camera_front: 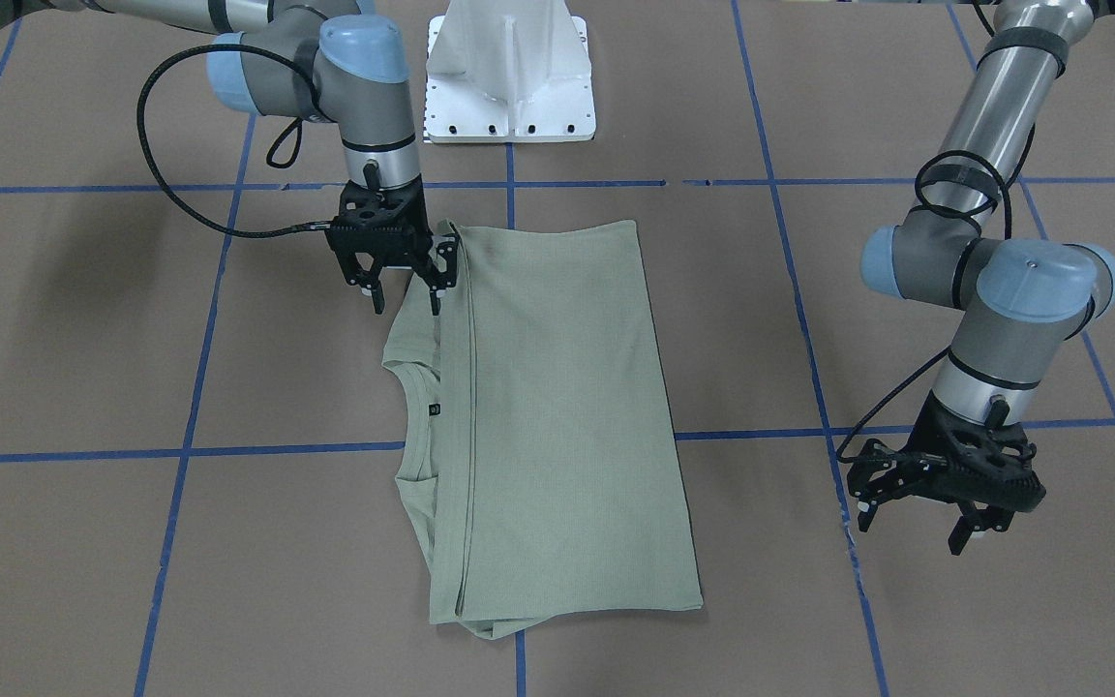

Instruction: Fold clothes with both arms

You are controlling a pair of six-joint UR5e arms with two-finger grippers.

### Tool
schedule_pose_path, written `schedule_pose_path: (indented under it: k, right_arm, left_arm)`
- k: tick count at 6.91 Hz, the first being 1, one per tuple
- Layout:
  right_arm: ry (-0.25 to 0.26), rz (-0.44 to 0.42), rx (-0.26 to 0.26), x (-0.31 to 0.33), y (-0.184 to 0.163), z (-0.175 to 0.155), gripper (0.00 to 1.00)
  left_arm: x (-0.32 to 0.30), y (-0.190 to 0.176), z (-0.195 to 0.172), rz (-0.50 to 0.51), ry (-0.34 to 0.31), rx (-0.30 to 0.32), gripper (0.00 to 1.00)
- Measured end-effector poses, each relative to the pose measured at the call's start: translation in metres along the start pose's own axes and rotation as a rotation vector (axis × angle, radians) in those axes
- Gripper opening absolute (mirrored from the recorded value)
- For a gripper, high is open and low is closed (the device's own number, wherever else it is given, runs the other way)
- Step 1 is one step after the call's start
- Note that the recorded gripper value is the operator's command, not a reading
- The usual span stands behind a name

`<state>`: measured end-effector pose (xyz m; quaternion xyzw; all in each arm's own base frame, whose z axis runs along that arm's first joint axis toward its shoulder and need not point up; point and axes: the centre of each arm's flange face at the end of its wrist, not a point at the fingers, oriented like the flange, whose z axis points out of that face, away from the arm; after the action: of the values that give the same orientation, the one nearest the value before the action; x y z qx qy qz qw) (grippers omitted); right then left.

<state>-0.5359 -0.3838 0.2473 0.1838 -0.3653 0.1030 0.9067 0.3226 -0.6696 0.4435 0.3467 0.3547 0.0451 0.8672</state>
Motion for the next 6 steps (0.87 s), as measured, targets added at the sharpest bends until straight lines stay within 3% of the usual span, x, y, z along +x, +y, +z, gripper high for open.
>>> schedule_pose_path:
  k: [3, 6]
  right_arm:
    - [0.057, -0.242, -0.168, -0.037, 0.004, -0.003, 1.00]
    - [0.088, -0.355, -0.270, -0.056, 0.052, 0.005, 1.00]
  left_arm:
    - [0.001, -0.001, -0.001, 0.001, 0.004, 0.001, 1.00]
    - [0.001, -0.001, -0.001, 0.001, 0.004, 0.001, 1.00]
